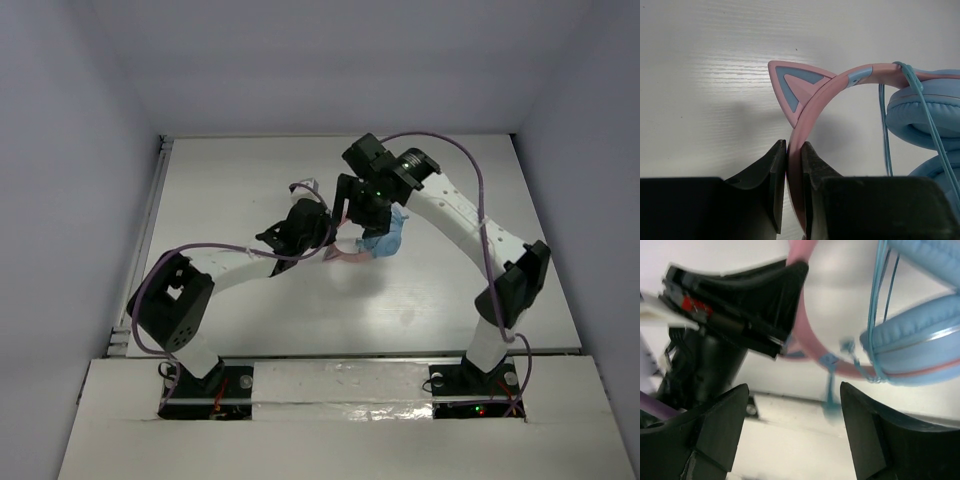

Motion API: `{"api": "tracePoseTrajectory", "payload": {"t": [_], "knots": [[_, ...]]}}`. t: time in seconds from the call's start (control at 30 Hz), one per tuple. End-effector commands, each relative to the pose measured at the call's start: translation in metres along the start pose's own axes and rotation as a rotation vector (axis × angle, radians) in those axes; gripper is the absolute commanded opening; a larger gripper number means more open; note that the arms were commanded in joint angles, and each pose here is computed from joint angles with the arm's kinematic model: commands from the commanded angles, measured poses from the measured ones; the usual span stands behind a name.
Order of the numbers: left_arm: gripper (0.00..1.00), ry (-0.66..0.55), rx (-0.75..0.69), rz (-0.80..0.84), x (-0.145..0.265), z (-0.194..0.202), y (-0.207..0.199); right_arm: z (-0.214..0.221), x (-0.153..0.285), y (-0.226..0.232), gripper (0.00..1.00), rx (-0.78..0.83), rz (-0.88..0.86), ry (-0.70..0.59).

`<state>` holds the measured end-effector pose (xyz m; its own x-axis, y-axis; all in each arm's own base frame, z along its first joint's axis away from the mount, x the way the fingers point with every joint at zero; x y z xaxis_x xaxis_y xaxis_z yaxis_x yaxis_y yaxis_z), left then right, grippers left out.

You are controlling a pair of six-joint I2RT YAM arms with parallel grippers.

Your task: Wrap the headphones

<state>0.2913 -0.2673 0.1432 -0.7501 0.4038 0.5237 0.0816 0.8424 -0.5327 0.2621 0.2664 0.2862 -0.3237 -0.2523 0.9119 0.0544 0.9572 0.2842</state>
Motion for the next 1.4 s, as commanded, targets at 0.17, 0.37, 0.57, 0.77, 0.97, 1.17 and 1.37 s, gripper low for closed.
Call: {"api": "tracePoseTrajectory", "payload": {"t": [0.17, 0.37, 0.57, 0.77, 0.97, 1.17, 1.37], "knots": [[0.00, -0.157, 0.100, 0.197, 0.039, -0.040, -0.040, -0.010, -0.007, 0.012, 0.74, 0.008, -0.090, -0.001], [0.00, -0.114, 0.082, 0.225, 0.040, -0.041, -0.043, -0.027, 0.073, 0.010, 0.65, -0.012, -0.277, -0.291], [0.00, -0.137, 0.016, 0.126, 0.052, -0.043, -0.027, -0.041, 0.131, 0.000, 0.66, -0.026, -0.434, -0.627], [0.00, -0.190, -0.036, 0.039, 0.066, -0.055, -0.018, -0.016, 0.218, -0.043, 0.00, -0.038, -0.634, -1.006], [0.00, -0.229, -0.094, -0.047, 0.069, -0.061, -0.007, 0.019, 0.183, -0.076, 0.00, 0.006, -0.682, -1.084], [0.00, -0.295, -0.161, -0.158, 0.049, -0.069, 0.001, 0.039, 0.140, -0.105, 0.01, -0.016, -0.629, -1.104], [0.00, -0.316, -0.217, -0.182, 0.013, -0.082, -0.002, 0.050, 0.109, -0.129, 0.39, -0.083, -0.558, -1.132]]}}
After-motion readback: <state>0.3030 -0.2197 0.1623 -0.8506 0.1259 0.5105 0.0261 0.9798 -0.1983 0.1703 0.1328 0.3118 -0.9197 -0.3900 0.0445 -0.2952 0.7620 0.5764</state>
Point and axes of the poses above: each gripper's point midway between its finger pads, its own x axis back along the fingers, its own y axis along the line the jaws close on, z = x × y, the point moved 7 cm from there along x, back along the fingers, and after that the axes turned 3 degrees about x, right-handed, at the moved point
